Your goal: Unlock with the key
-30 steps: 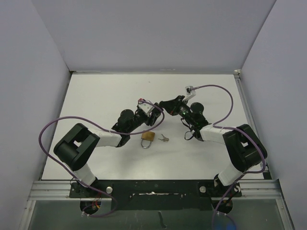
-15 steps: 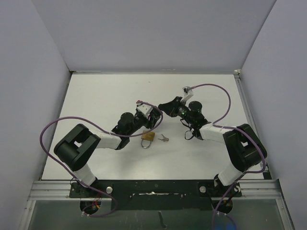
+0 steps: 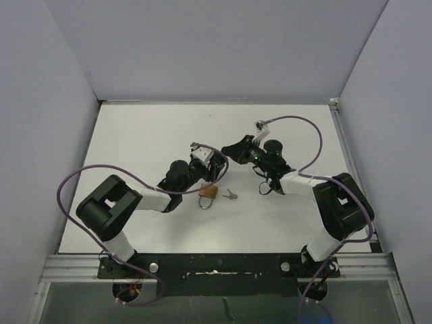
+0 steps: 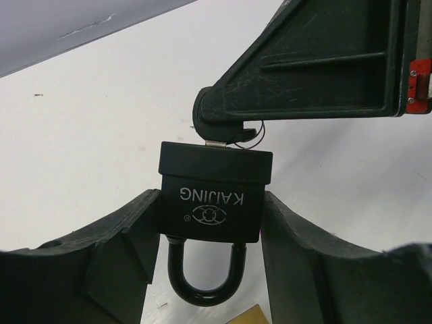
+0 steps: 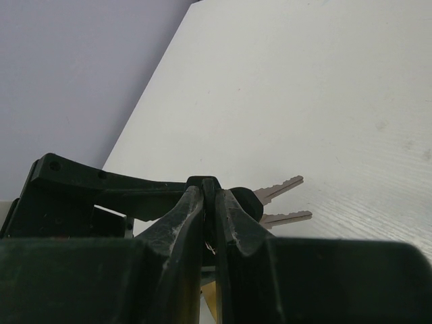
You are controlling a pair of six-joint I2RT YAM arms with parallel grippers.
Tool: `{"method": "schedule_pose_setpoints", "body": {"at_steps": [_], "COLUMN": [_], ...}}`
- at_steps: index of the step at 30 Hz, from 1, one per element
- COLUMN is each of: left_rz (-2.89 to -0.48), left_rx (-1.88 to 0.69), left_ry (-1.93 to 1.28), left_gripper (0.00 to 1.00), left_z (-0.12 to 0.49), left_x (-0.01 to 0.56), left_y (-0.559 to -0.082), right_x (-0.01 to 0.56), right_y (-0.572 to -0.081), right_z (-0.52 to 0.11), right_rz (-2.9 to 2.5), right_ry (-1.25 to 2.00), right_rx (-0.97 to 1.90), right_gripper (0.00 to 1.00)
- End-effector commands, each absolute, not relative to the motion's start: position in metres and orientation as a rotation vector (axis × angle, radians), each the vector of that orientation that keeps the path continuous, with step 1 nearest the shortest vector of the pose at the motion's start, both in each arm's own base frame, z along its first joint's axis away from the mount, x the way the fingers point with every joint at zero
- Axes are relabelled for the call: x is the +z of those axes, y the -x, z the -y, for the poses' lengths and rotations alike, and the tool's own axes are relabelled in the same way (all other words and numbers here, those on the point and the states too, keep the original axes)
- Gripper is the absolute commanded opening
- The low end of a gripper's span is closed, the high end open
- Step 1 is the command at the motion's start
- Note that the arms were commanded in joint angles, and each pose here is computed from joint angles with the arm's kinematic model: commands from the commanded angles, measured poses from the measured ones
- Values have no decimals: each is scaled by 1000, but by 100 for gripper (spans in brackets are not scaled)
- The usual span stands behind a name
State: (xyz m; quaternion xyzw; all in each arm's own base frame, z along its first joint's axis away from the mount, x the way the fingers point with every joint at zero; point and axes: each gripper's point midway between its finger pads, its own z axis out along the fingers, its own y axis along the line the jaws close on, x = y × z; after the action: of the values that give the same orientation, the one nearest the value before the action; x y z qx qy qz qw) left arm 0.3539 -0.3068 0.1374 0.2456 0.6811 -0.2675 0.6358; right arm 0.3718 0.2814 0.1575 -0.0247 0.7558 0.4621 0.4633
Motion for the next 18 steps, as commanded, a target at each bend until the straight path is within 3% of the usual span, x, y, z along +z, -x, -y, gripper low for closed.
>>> {"method": "schedule_pose_setpoints", "body": {"at_steps": [1,18], "left_rz": [-976,-1029], "left_rx": [-624,-440], "left_ry": [-184,-161], "left_gripper": [0,0], "left_z": [271,284], "left_x": [326,304], "left_y": [-369,-389], "right_x": [87,82], "right_y": [-276,-286], "right_z": [-311,-311], "right_rz": [-2250,-2430], "right_ry": [238,55], "right_rx": [1373,1286], "right_gripper": [0,0]}}
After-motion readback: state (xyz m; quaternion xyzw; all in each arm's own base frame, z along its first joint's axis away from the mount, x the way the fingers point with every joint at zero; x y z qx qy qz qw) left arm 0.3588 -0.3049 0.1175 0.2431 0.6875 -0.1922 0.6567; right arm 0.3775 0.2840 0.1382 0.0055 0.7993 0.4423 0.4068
